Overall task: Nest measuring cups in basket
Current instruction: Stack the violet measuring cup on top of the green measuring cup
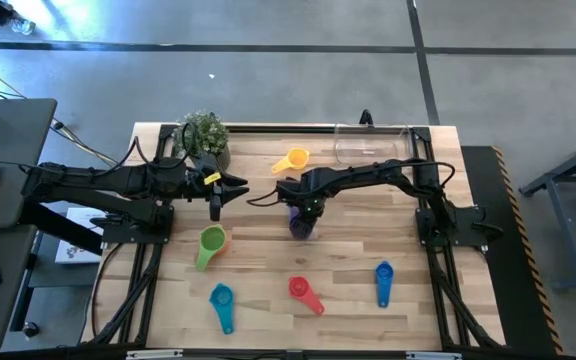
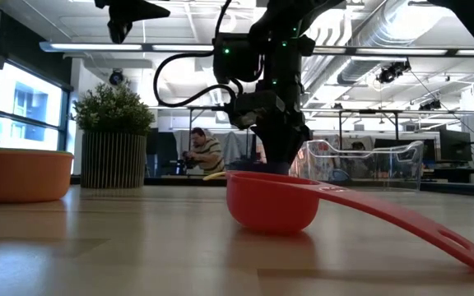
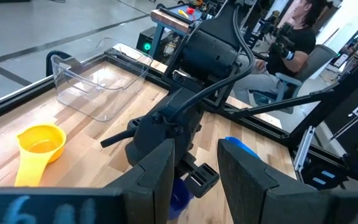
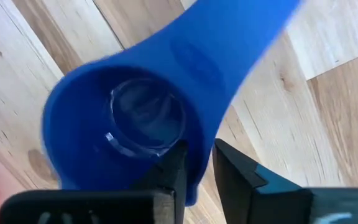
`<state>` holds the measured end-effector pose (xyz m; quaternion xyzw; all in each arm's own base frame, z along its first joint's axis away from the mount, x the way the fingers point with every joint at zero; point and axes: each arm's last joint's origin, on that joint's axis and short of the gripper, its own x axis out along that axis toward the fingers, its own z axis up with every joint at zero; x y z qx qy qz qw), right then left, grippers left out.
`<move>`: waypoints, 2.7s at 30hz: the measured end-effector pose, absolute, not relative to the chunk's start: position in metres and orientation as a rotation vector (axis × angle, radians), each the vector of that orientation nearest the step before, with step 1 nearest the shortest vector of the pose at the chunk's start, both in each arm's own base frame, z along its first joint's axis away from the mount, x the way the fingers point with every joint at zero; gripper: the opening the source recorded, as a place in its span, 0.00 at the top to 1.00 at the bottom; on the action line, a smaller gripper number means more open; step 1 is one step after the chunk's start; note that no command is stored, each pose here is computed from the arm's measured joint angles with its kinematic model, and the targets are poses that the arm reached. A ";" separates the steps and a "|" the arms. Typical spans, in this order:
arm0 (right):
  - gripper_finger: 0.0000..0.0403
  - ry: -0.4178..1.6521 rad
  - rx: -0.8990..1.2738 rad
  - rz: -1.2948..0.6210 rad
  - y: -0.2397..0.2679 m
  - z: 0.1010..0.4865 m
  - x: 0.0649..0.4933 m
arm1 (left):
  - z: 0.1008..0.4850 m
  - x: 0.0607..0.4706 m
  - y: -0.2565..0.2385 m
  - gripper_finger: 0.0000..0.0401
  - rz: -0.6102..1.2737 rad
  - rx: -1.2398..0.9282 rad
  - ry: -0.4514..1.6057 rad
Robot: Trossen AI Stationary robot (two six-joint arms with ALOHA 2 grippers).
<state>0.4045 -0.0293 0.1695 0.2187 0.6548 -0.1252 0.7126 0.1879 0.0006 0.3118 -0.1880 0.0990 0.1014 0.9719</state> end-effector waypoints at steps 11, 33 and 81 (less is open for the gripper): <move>0.77 1.475 0.560 -0.334 -0.029 0.174 0.399 | 0.311 0.188 0.001 0.71 0.204 -0.361 0.209; 0.76 1.305 0.769 -0.429 -0.027 0.242 0.377 | 0.310 0.188 -0.001 0.71 0.123 -0.167 0.242; 0.76 0.561 0.707 -0.681 0.002 0.416 0.235 | 0.237 0.348 0.008 0.71 -0.138 0.312 0.661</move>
